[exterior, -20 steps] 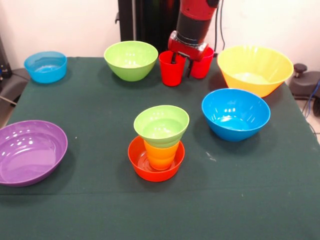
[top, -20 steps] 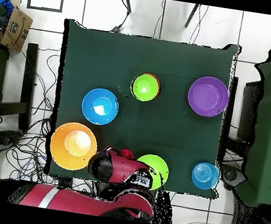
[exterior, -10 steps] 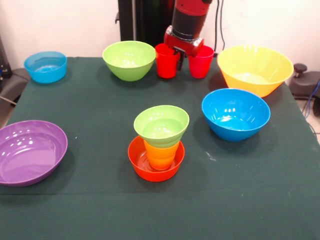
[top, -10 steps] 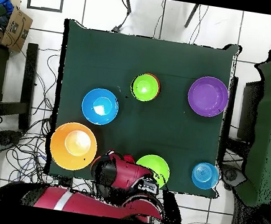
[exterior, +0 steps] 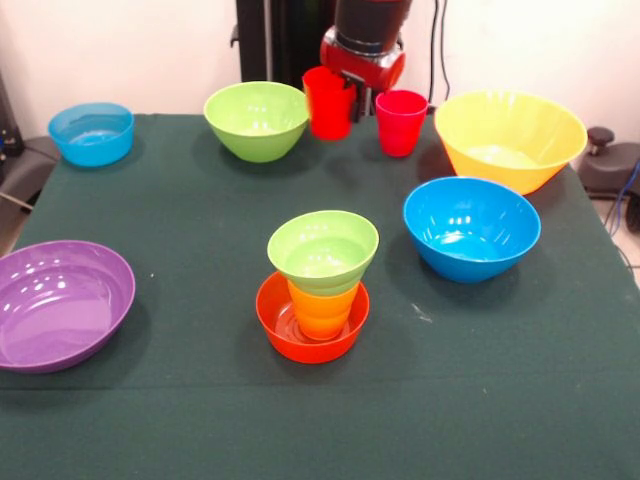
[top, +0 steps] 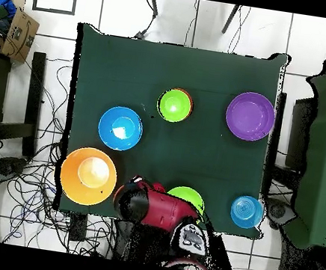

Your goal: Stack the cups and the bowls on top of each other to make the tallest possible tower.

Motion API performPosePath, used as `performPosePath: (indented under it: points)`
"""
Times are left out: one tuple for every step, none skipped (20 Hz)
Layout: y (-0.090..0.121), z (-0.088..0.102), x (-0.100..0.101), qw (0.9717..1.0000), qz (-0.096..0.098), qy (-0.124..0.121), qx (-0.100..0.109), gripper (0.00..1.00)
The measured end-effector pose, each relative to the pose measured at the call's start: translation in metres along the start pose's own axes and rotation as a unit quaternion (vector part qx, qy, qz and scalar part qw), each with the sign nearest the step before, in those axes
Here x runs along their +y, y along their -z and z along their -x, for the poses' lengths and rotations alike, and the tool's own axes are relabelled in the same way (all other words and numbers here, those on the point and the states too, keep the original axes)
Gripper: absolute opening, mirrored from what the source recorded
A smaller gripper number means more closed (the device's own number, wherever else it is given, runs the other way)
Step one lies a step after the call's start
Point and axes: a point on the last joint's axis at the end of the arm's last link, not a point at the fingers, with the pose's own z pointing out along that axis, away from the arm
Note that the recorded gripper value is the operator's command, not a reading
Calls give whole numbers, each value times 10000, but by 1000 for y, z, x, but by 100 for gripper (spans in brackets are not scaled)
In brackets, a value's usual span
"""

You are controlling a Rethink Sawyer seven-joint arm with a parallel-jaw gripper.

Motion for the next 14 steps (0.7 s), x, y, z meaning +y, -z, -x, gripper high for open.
performPosePath:
  points:
    - [3, 0, 1, 10000, -5, -1, 38, 0]
    - [6, 1, 1, 10000, -11, -2, 77, 0]
    - [12, 2, 2, 9999, -22, -3, 143, 0]
    - [21, 4, 5, 9996, -47, 4, 262, 0]
    - [24, 6, 6, 9995, -56, 12, 303, 0]
    - [28, 7, 8, 9994, -66, 20, 344, 0]
    - [32, 9, 10, 9992, -75, 28, 385, 0]
    - [35, 12, 12, 9991, -79, 38, 406, 0]
    - [38, 15, 14, 9991, -79, 49, 419, 0]
    - [45, 24, 20, 9990, -83, 75, 435, 0]
    - [49, 30, 24, 9990, -84, 93, 431, 0]
    - [54, 36, 28, 9990, -87, 111, 427, 0]
    - [58, 42, 33, 9990, -90, 128, 423, 0]
    - [63, 48, 37, 9990, -96, 145, 421, 0]
